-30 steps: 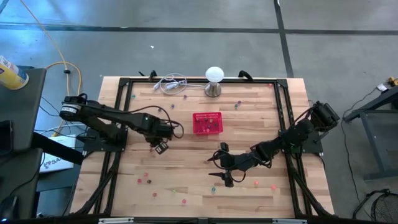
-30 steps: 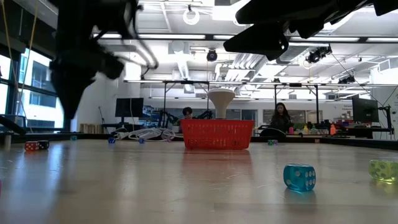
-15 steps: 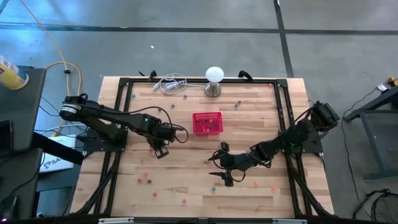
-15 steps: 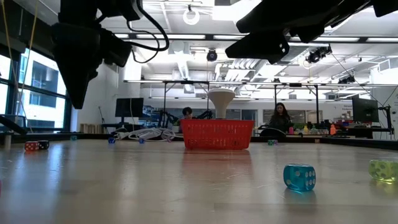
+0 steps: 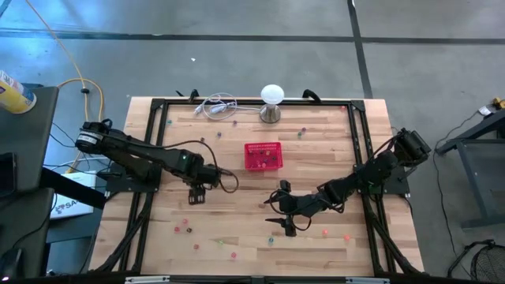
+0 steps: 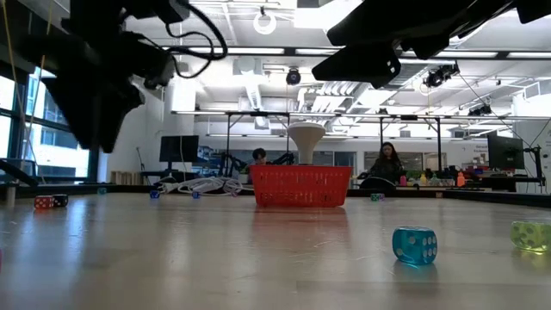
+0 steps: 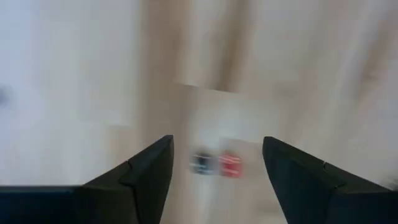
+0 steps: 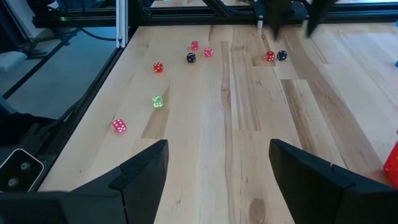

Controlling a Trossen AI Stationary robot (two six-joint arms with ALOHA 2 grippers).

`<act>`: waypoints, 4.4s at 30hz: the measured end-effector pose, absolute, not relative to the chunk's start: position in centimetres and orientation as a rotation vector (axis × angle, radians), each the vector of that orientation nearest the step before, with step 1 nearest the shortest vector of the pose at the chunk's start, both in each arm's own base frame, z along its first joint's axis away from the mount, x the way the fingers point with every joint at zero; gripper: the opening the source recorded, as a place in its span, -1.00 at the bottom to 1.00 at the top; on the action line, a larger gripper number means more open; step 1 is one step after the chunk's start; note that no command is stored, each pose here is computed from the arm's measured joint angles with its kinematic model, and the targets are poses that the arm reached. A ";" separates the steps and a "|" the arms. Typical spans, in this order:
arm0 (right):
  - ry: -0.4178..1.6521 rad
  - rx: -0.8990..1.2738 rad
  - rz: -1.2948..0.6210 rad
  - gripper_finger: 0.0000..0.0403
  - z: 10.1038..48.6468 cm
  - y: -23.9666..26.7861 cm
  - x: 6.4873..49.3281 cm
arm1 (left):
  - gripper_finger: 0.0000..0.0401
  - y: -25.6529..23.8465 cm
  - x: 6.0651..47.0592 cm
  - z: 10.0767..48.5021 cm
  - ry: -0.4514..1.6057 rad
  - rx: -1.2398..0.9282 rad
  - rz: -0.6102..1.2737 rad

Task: Pick & Place Dice
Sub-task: Put the top black dice into the bin

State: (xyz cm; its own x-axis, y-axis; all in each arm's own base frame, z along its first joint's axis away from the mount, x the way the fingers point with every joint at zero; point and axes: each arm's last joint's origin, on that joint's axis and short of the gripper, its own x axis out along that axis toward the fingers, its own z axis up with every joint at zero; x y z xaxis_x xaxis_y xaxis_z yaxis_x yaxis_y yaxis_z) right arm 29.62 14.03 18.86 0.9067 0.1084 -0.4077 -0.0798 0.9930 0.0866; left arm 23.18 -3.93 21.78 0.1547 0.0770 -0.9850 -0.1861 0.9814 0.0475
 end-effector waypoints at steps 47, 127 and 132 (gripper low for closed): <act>0.427 0.066 0.093 0.34 18.8 14.0 29.6 | 0.20 -3.9 20.5 16.8 1.506 0.025 0.185; 0.432 0.059 0.075 0.34 18.7 13.9 29.6 | -0.80 -1.8 20.3 15.1 1.521 -0.161 0.161; 0.432 0.059 0.074 0.34 18.7 13.9 29.6 | -0.72 -2.0 20.5 15.1 1.510 -0.185 0.106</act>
State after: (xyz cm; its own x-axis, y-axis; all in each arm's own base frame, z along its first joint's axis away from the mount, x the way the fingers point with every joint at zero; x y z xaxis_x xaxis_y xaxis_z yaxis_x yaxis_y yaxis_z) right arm 29.58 13.95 18.74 0.9054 0.0843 -0.4162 -0.0593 0.9956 0.0728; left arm 20.52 -1.97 15.09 0.0599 -0.0456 -0.9972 -0.1839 0.9814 -0.0560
